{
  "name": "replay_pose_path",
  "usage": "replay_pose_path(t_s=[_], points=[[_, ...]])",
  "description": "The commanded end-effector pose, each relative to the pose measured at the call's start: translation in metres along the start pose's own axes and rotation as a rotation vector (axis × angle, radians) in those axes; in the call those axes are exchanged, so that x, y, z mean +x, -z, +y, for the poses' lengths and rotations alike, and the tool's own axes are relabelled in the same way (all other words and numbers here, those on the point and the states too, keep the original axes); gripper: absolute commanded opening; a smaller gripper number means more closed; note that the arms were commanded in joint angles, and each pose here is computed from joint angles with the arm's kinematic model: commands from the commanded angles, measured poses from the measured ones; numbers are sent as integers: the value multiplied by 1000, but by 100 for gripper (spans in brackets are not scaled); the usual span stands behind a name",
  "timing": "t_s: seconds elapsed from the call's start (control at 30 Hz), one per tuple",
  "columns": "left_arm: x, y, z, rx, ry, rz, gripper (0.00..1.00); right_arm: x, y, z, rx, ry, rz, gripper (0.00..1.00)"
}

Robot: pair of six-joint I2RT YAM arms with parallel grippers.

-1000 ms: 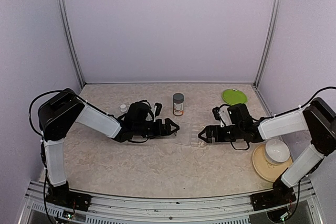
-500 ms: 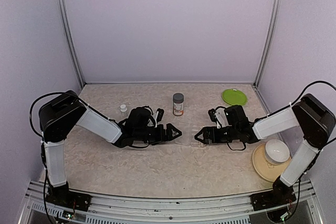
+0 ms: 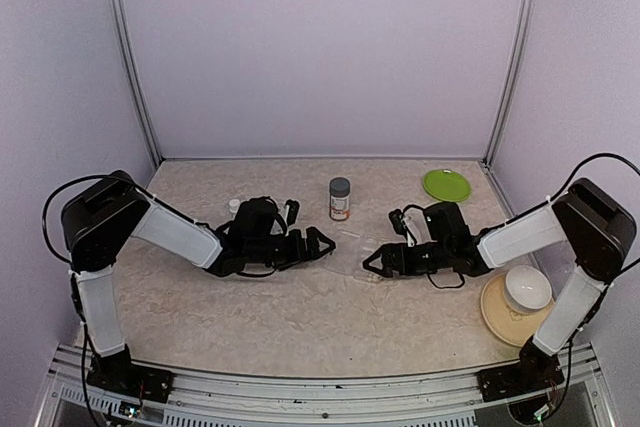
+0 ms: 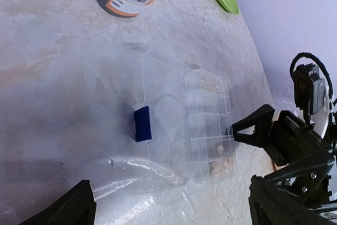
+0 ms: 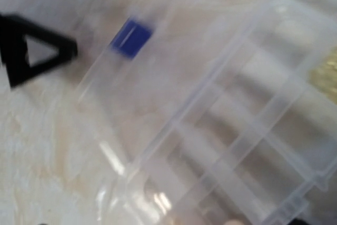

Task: Sort the pills into containers
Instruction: Place the pill container at the center of the board.

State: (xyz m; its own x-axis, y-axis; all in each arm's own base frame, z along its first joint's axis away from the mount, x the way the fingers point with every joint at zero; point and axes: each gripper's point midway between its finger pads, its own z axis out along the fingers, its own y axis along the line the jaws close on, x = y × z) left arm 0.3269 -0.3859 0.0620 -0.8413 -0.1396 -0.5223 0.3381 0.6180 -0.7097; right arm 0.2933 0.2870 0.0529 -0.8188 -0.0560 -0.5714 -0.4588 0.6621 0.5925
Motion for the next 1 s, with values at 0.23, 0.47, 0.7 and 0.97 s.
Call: replay_pose_path(t_s=[0.23, 0.47, 0.7, 0.97], points=[[-6, 12, 7, -21, -22, 7, 99, 20, -13, 28, -74, 51, 55, 96], [-10, 8, 4, 30, -32, 20, 99, 15, -8, 27, -19, 82, 58, 97], [-6, 5, -5, 85, -38, 55, 99, -1, 11, 11, 99, 100, 15, 99], [3, -2, -12, 128, -46, 86, 98, -24, 12, -8, 130, 107, -26, 100]])
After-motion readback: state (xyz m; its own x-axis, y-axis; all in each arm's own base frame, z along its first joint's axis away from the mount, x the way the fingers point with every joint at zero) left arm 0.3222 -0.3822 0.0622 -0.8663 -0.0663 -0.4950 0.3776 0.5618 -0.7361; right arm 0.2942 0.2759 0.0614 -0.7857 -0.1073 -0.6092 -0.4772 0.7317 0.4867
